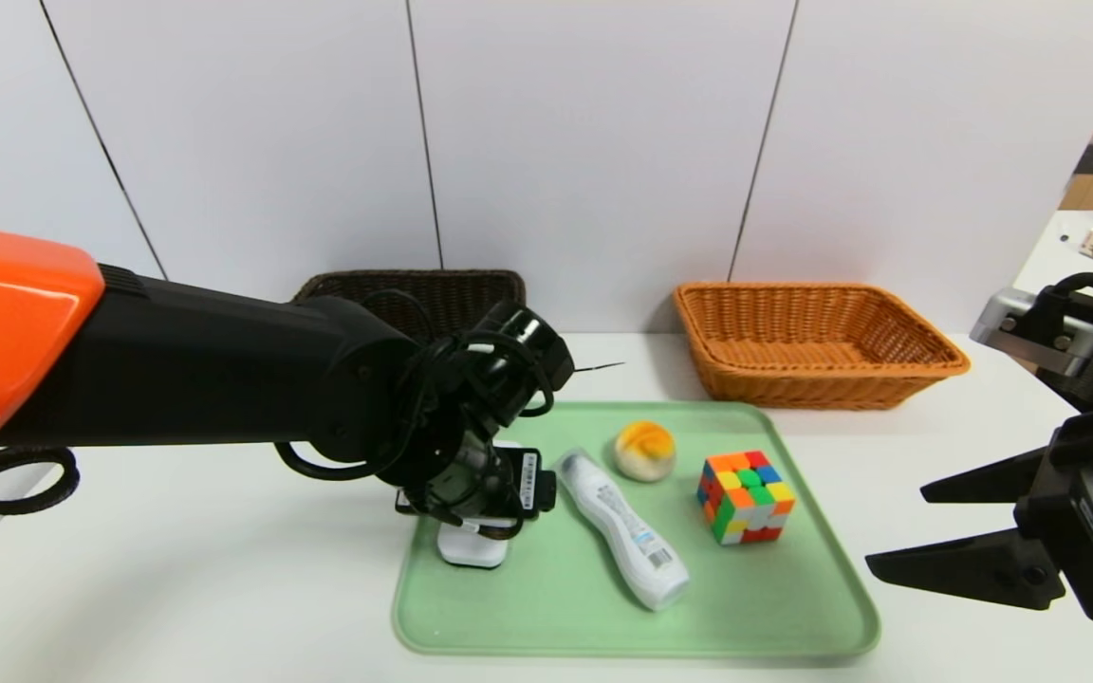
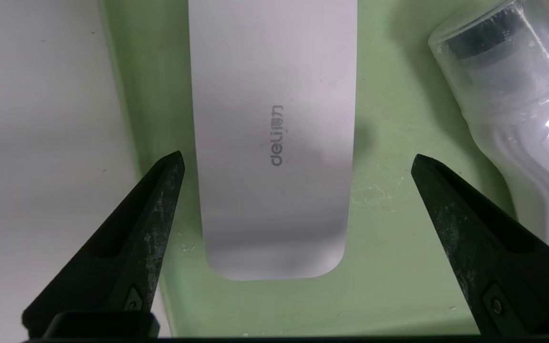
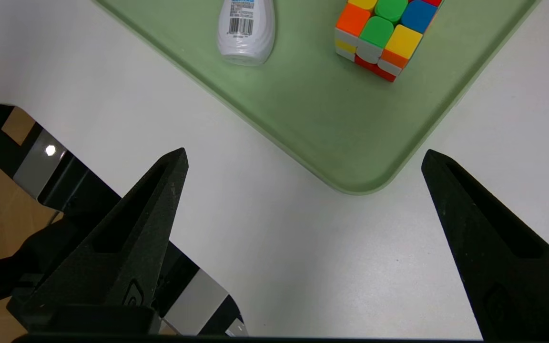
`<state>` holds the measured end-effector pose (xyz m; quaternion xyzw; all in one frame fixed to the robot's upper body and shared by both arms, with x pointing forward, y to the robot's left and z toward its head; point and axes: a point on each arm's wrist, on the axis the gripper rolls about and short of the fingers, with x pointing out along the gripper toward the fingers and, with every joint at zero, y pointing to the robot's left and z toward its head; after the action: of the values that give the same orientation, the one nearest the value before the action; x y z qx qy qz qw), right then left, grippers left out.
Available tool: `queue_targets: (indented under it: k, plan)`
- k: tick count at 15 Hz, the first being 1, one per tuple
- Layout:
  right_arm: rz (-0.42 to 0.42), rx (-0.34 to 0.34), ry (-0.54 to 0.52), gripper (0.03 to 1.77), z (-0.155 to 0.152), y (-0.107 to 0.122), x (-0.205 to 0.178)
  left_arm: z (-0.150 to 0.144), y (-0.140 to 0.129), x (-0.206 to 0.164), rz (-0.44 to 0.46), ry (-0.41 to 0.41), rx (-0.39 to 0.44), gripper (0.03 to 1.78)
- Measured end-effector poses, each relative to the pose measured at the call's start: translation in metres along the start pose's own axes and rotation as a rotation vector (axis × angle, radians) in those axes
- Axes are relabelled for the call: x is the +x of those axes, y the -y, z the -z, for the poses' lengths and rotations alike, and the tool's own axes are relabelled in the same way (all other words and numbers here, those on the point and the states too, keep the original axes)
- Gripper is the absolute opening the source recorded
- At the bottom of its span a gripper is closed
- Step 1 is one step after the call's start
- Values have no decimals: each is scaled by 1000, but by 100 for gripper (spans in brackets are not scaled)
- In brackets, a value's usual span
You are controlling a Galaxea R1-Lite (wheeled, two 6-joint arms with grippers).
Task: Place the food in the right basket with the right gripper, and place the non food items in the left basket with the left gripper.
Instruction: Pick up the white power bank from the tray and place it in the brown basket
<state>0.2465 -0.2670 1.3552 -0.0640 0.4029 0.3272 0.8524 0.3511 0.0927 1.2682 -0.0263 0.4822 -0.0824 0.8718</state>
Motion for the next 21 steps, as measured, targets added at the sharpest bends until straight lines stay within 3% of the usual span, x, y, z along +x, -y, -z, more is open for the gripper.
queue_targets:
  k: [12, 16, 21]
  plan:
    - [4, 4, 9, 170, 5, -1, -4, 0, 4, 17, -18, -22, 20, 166]
    - [7, 3, 14, 170, 6, -1, -6, 0, 3, 20, -25, -28, 18, 105]
    - [7, 1, 22, 170, 7, -2, -9, -1, 2, 16, -38, -10, 14, 101]
